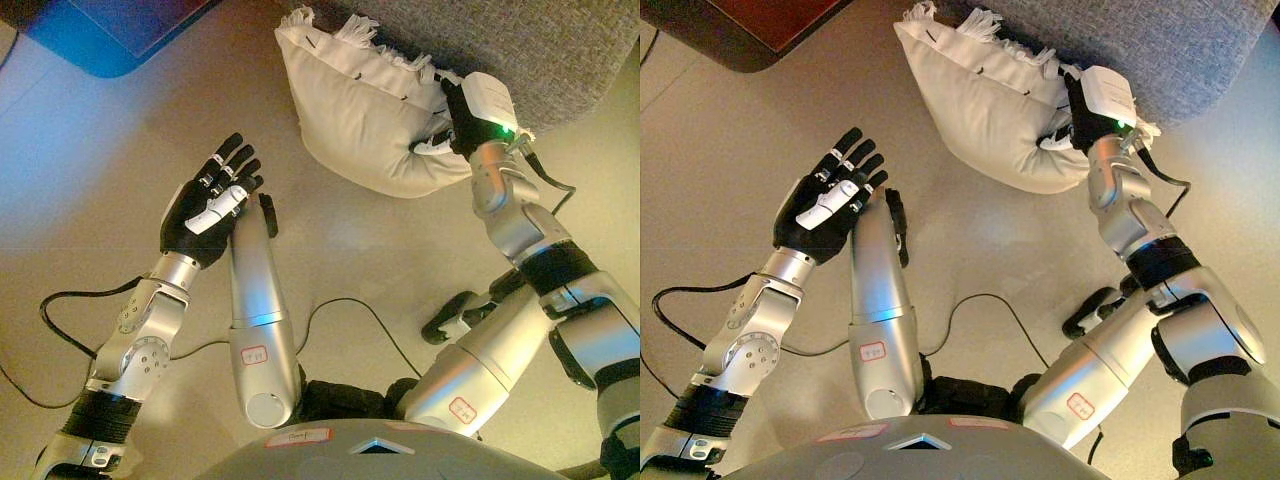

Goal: Pick up the pillow and put it on the sofa.

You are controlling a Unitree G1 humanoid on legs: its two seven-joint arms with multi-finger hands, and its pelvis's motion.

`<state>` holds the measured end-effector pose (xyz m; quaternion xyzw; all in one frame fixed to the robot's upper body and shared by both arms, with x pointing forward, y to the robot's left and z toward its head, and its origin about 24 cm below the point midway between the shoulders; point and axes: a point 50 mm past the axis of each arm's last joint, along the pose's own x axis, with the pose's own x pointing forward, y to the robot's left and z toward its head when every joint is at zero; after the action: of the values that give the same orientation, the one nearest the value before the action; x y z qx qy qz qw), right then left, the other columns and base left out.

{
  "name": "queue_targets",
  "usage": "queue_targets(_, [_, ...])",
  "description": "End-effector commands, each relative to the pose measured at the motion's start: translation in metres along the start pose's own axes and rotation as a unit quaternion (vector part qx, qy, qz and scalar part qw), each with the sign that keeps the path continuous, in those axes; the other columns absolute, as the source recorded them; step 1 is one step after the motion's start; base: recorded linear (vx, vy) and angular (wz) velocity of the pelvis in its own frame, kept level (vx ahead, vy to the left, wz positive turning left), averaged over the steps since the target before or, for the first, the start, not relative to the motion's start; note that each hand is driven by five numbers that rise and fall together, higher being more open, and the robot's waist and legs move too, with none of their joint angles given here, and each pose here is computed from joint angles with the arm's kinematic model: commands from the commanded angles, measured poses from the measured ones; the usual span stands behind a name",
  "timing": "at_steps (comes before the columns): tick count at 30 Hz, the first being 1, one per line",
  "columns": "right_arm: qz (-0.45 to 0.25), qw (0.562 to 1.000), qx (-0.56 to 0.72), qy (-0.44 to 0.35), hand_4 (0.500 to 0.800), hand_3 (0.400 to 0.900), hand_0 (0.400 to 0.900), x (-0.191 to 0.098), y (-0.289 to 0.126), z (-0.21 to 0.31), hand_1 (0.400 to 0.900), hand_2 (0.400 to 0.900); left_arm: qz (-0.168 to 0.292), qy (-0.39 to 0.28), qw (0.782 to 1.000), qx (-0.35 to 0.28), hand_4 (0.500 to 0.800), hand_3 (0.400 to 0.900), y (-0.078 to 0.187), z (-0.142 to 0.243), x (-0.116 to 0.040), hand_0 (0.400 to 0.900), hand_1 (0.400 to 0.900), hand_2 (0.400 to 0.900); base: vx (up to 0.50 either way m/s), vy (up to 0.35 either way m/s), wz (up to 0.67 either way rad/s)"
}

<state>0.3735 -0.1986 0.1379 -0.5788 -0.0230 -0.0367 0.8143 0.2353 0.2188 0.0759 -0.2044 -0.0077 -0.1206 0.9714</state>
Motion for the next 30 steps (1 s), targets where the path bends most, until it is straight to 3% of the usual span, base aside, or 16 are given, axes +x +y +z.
queue_targets(1, [-0.042, 0.998, 0.023, 0.031, 0.500, 0.400, 0.400, 0.021, -0.033, 0.007, 0.400, 0.400, -0.031, 0.026, 0.999, -0.009, 0.800, 0.900, -0.018, -0.017, 0.004, 0.900, 0.900, 0.900, 0.000, 0.000, 0.00])
queue_targets(12, [-0.062, 0.996, 0.053, 0.023, 0.500, 0.400, 0.400, 0.020, -0.031, 0.016, 0.400, 0.400, -0.023, 0.035, 0.999, -0.010, 0.800, 0.900, -0.021, -0.023, 0.002, 0.900, 0.900, 0.900, 0.023, 0.001, -0.02])
queue_targets(21, [-0.156, 0.984, 0.065, -0.057, 0.500, 0.400, 0.400, 0.017, -0.064, 0.040, 0.400, 0.400, 0.011, -0.005, 1.000, -0.027, 0.800, 0.900, -0.017, -0.017, 0.007, 0.900, 0.900, 0.900, -0.067, -0.011, -0.10])
queue_targets(24, [-0.197, 0.973, 0.075, -0.095, 0.500, 0.400, 0.400, 0.009, -0.081, 0.050, 0.400, 0.400, 0.032, -0.024, 0.999, -0.022, 0.800, 0.900, -0.012, -0.013, 0.008, 0.900, 0.900, 0.900, -0.108, -0.024, -0.13])
queue_targets(30, [-0.255, 0.951, 0.088, -0.149, 0.500, 0.400, 0.400, -0.021, -0.111, 0.048, 0.400, 0.400, 0.030, -0.045, 0.998, 0.008, 0.800, 0.900, -0.012, 0.000, 0.008, 0.900, 0.900, 0.900, -0.023, -0.021, -0.08])
